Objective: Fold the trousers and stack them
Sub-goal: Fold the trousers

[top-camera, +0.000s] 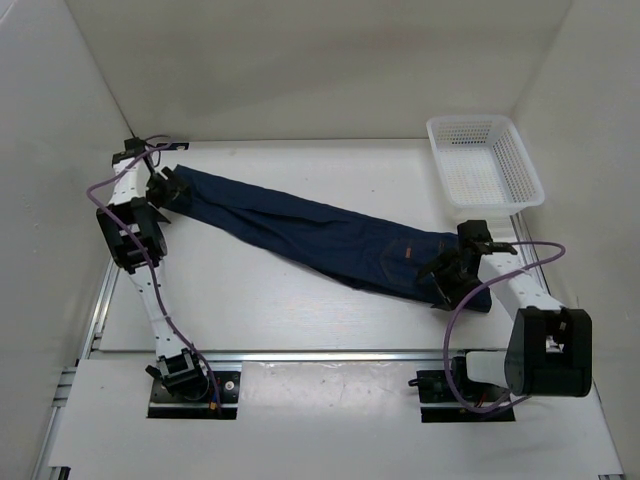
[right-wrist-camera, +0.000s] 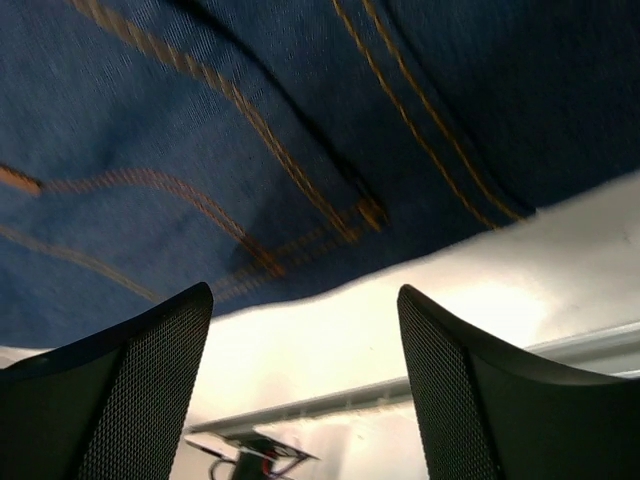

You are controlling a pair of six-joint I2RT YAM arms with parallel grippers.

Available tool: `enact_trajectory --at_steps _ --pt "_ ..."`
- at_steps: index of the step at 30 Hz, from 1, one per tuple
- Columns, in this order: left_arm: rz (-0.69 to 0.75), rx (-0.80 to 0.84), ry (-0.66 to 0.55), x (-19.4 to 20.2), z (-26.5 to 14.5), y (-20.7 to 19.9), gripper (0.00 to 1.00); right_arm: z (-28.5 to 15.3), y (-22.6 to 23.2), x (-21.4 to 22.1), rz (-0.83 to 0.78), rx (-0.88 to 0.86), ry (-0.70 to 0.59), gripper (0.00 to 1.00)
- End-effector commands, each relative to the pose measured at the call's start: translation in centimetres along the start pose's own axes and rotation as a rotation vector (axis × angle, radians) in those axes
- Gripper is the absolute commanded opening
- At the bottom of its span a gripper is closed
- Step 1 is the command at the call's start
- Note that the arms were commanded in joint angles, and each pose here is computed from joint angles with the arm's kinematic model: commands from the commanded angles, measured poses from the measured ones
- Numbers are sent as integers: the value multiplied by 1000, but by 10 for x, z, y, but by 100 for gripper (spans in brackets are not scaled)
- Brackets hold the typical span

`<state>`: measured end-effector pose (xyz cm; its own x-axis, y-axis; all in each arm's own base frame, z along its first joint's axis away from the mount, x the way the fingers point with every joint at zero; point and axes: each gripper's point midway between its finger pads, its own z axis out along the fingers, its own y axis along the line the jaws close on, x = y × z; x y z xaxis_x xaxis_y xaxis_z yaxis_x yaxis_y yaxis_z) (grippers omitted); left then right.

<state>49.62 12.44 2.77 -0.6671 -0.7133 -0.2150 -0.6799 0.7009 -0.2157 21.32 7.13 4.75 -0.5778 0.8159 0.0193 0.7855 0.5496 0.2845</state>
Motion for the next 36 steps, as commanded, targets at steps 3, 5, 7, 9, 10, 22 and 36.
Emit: enact_trajectory --at_steps 3,5,7,9,10,22,36 --pt "-15 37 2 -7 5 -10 82 17 15 -24 42 -17 -67 73" --pt "-16 32 -1 -6 8 -14 69 16 23 -40 30 1 -112 68" --pt "-25 32 -1 -6 8 -15 35 27 21 -51 8 71 -151 58" --pt "-36 24 -6 -8 11 -14 14 35 25 -58 -18 107 -152 47" --pt "-36 24 -6 -8 11 -14 10 38 25 -61 -27 121 -159 35" --pt "-119 -7 -128 -29 -53 17 10 -18 29 -89 -138 145 -261 1" --pt "-144 -264 -42 69 -73 108 10 -67 -52 -27 61 173 -255 10"
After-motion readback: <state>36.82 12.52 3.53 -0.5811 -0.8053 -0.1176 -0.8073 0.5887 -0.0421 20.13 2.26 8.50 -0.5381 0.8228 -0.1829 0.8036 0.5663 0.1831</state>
